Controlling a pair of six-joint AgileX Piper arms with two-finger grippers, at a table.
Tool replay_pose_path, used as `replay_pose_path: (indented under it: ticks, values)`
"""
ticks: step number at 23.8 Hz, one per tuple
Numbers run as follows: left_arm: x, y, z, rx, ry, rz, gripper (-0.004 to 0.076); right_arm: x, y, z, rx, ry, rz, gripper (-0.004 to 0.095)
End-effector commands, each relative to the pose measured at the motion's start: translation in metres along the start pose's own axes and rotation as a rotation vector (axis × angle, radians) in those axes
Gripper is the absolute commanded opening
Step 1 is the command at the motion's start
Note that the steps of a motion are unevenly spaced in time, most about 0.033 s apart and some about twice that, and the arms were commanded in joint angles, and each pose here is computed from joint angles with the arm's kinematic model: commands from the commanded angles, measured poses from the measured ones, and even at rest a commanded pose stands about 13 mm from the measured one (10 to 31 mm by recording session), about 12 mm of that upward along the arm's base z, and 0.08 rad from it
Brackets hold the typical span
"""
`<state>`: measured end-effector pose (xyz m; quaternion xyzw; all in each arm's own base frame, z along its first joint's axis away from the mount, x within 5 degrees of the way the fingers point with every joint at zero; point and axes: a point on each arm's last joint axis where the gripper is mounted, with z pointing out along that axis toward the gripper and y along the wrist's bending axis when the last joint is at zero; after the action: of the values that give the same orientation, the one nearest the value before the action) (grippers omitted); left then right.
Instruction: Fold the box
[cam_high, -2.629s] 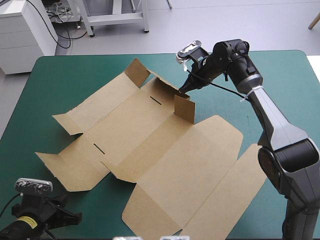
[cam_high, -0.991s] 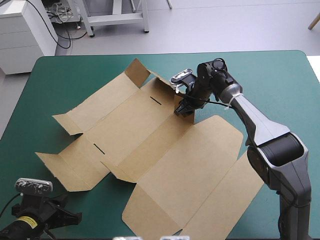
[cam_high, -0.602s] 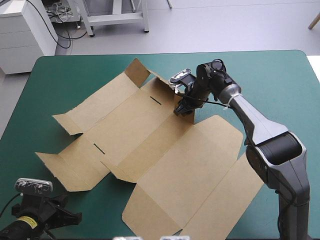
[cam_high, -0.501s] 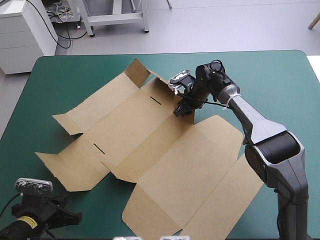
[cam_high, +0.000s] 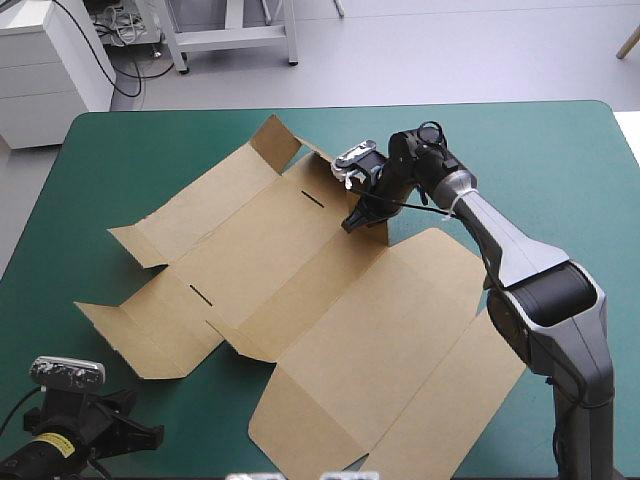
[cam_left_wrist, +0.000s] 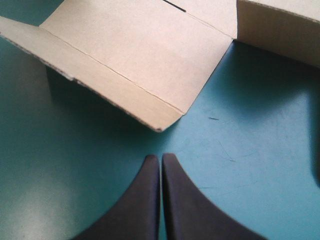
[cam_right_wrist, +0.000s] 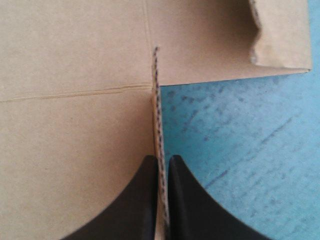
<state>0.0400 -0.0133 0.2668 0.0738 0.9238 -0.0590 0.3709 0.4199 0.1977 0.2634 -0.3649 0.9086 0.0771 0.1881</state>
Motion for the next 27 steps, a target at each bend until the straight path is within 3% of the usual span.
replay_pose_path:
  ticks: [1,4,6,10,14,15,19,27]
  values:
    - [-0.010,-0.001,-0.004,0.005,-0.062,-0.014,-0.0008,-0.010,0.001,-0.035,0.044,-0.115,-0.035,-0.0020]
    - [-0.010,-0.001,-0.004,0.005,-0.062,-0.014,-0.0008,-0.011,0.001,-0.035,0.047,-0.123,-0.100,-0.0020]
    - [-0.010,-0.001,-0.004,0.005,-0.062,-0.014,-0.0008,-0.012,0.003,-0.035,0.026,-0.139,-0.220,-0.0021]
    - [-0.010,-0.001,-0.004,0.005,-0.062,-0.014,-0.0008,-0.024,0.023,-0.041,-0.081,-0.271,-0.513,-0.0021]
    - [-0.010,-0.001,-0.004,0.005,-0.062,-0.014,-0.0008,-0.045,0.057,-0.056,-0.035,-0.372,-0.785,-0.0022]
    - [-0.010,-0.001,-0.004,0.005,-0.062,-0.014,-0.0008,-0.048,0.069,-0.057,-0.025,-0.384,-0.900,-0.0022]
    - [-0.010,-0.001,-0.004,0.005,-0.062,-0.014,-0.0008,-0.052,0.092,-0.052,-0.035,-0.404,-0.987,-0.0022]
    - [-0.010,-0.001,-0.004,0.005,-0.062,-0.014,-0.0008,-0.054,0.105,-0.040,-0.080,-0.394,-0.978,-0.0022]
